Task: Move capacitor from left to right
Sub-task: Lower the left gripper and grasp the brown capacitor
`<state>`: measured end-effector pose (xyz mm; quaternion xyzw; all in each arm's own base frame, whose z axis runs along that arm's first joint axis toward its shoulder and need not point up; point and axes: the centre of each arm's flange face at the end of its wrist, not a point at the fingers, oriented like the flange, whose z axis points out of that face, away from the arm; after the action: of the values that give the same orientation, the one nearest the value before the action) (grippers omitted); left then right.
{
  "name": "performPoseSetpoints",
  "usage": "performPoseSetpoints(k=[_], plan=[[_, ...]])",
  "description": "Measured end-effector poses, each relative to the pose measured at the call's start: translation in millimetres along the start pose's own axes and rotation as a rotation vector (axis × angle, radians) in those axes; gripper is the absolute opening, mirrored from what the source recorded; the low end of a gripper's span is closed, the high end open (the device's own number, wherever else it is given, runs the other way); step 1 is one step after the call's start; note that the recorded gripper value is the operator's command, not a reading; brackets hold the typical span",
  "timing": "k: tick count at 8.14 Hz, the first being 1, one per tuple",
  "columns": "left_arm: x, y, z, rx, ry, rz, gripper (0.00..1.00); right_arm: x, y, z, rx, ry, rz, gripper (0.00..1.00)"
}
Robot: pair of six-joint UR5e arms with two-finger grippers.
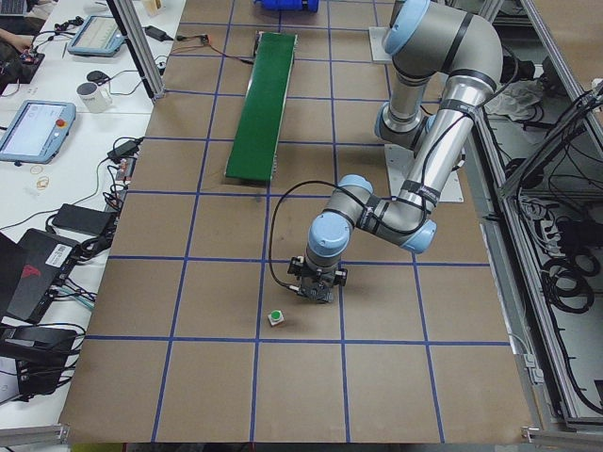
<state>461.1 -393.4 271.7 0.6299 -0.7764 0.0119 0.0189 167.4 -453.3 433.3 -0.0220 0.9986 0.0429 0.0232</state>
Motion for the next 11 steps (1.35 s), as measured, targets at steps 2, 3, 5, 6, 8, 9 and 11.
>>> performPoseSetpoints(k=[2, 3, 5, 6, 8, 9, 11], plan=[[-4, -14, 24, 0.021, 0.006, -0.014, 1.00, 0, 0, 0, 0.000, -0.001, -0.001, 1.00], [-4, -17, 30, 0.030, 0.009, -0.029, 1.00, -1, 0, 0, 0.000, -0.002, -0.001, 1.00], [-6, -15, 44, 0.017, 0.005, -0.068, 1.00, -1, 0, 0, 0.000, -0.003, -0.001, 1.00], [-8, -11, 55, -0.003, -0.001, -0.099, 1.00, -1, 0, 0, 0.000, -0.003, -0.001, 1.00], [-12, -7, 69, -0.028, -0.013, -0.130, 1.00, -1, 0, 0, 0.000, -0.001, -0.001, 1.00], [-15, -7, 73, -0.027, -0.038, -0.132, 1.00, 0, 0, 0, 0.000, 0.001, -0.001, 1.00], [-21, -9, 87, -0.035, -0.094, -0.137, 0.76, 0, 0, 0, 0.000, 0.004, 0.000, 1.00]])
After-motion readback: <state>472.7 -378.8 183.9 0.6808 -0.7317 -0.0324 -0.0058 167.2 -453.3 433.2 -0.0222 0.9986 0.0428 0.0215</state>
